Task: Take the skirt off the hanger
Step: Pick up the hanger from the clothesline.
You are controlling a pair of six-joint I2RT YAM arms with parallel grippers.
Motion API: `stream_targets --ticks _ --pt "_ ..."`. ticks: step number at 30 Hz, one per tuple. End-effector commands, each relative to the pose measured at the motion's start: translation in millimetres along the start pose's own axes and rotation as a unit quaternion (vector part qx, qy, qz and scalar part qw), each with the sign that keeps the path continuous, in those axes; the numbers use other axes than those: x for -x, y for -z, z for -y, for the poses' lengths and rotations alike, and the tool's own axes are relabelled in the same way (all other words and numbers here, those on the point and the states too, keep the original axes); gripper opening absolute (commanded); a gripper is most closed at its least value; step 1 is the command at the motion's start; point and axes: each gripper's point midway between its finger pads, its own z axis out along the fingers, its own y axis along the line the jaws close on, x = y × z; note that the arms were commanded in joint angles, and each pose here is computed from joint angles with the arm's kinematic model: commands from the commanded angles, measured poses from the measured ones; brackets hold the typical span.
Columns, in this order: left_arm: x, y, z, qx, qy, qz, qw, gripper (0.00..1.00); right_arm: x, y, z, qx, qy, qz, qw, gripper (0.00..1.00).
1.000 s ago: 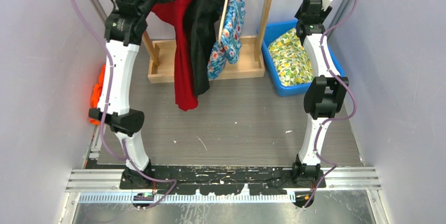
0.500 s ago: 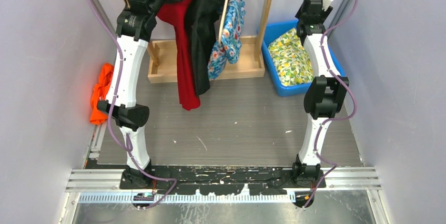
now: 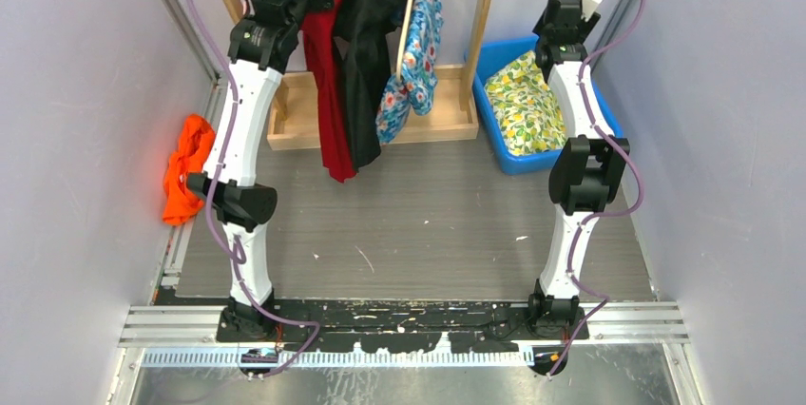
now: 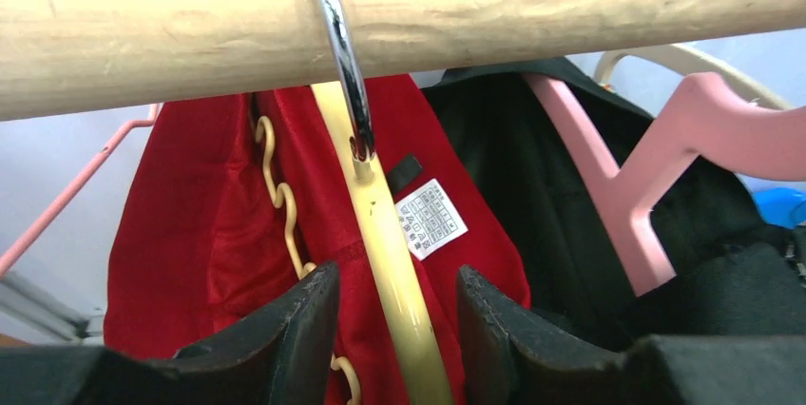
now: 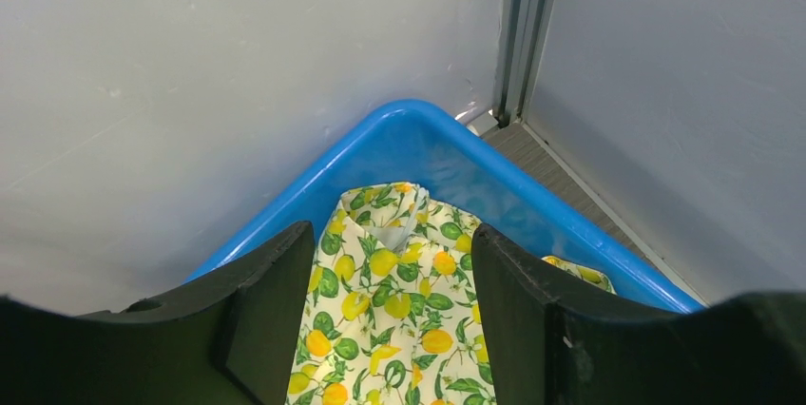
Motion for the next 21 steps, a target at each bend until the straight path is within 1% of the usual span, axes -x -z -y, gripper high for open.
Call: stream_targets --ticks 1,3,6,10,12,13,15,17,18,21 --pt "-14 -3 -20 0.050 -0.052 -0.021 0.997 0.48 28 3 -2 0.004 -0.022 0.033 0.999 0.66" --pt "-16 -6 -23 0.058 -0.061 -0.021 0.996 0.49 27 3 -3 0.007 -0.023 0.032 0.999 0.66" --pt "-12 -11 -21 0.056 -0.053 -0.008 0.997 0.51 27 2 -2 0.008 -0.023 0.031 0.999 0.65" --pt "-5 -20 -16 0.046 -0.048 0.015 0.998 0.57 28 1 1 0.007 -0.024 0.031 0.999 0.64" --pt "-5 -25 -17 0.047 -0.050 0.019 0.997 0.56 31 1 4 0.005 -0.025 0.032 0.999 0.64" --pt "-6 -27 -18 0.046 -0.048 0.019 0.998 0.52 31 1 5 0.005 -0.026 0.032 0.999 0.64" --pt "-11 -29 -20 0.046 -0.046 0.014 0.998 0.30 33 1 7 0.003 -0.026 0.033 0.999 0.63" --pt "-13 -30 -22 0.048 -0.045 0.011 0.998 0.03 33 1 9 -0.001 -0.025 0.034 0.999 0.64" --pt "-12 -29 -24 0.049 -0.045 0.011 0.998 0.00 33 0 11 -0.003 -0.025 0.033 0.999 0.64" --pt "-2 -21 -27 0.049 -0.048 0.018 0.997 0.00 29 -1 10 -0.001 -0.023 0.029 0.999 0.63"
